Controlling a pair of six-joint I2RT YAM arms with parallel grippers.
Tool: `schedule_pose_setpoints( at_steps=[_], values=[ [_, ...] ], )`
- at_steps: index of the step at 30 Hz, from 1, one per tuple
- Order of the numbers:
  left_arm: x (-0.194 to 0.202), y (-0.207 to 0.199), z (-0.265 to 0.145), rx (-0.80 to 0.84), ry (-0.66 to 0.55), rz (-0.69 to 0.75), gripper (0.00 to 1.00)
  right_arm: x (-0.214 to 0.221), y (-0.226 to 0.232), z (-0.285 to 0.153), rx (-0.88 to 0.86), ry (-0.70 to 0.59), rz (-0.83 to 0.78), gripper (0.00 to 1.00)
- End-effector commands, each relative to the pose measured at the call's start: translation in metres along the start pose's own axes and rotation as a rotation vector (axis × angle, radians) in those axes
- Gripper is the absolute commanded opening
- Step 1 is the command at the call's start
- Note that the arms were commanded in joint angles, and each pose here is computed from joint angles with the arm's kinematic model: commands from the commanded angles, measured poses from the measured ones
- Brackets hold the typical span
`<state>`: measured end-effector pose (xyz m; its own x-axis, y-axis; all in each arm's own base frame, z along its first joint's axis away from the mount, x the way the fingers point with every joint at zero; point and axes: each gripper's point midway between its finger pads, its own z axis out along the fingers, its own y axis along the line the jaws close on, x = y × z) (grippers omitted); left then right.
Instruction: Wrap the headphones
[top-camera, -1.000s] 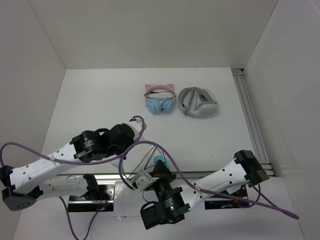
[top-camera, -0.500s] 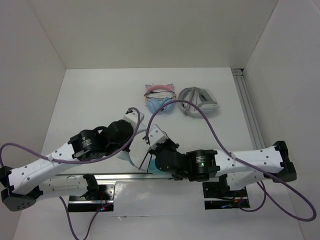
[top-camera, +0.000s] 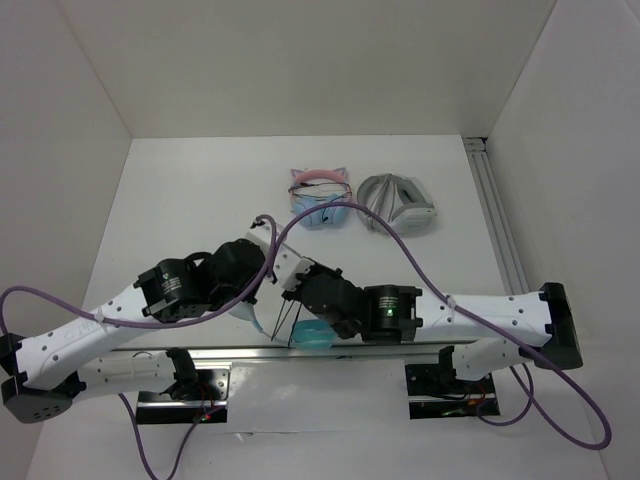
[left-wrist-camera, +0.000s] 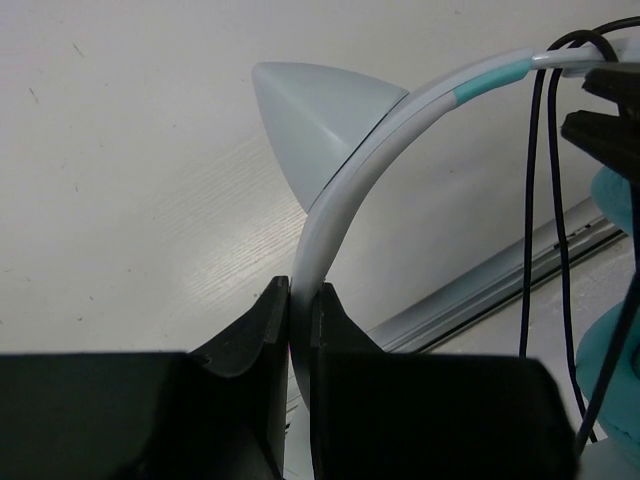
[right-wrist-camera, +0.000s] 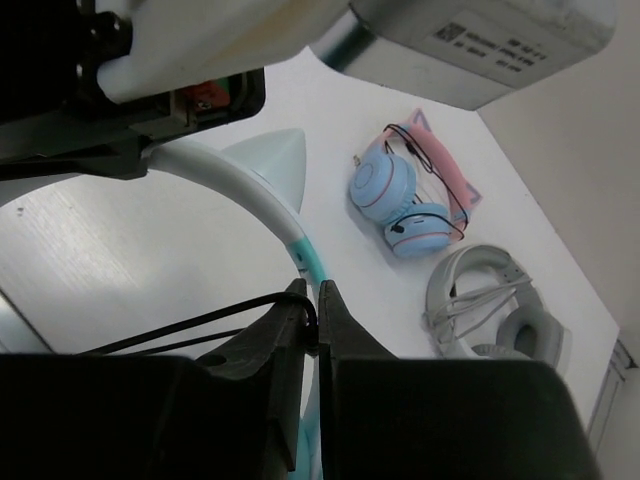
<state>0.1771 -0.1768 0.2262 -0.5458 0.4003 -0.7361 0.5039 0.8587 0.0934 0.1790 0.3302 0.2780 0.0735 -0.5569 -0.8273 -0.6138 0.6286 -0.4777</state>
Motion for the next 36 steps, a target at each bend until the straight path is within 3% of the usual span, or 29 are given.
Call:
schedule_pose_setpoints(
  at_steps=[1, 13, 25, 33, 36],
  values=[
    [0.011, -0.005, -0.005, 0.049, 0.043, 0.05, 0.0, -0.01, -0.034, 0.003, 0.175, -0.036, -0.008, 0.09],
    [0.019, -0.018, 0.002, 0.107, 0.086, 0.089, 0.0, -0.016, -0.054, -0.028, 0.175, -0.171, -0.049, 0.05],
    [0.024, -0.036, 0.004, 0.205, 0.115, 0.119, 0.0, 0.007, -0.065, -0.02, 0.199, -0.137, -0.117, 0.05],
    [0.024, -0.037, 0.002, 0.218, 0.109, 0.116, 0.0, 0.015, -0.068, -0.017, 0.225, -0.106, -0.132, 0.1],
    [0.024, -0.033, 0.0, 0.198, 0.105, 0.106, 0.0, 0.015, -0.07, -0.018, 0.219, -0.106, -0.098, 0.23]
  ],
)
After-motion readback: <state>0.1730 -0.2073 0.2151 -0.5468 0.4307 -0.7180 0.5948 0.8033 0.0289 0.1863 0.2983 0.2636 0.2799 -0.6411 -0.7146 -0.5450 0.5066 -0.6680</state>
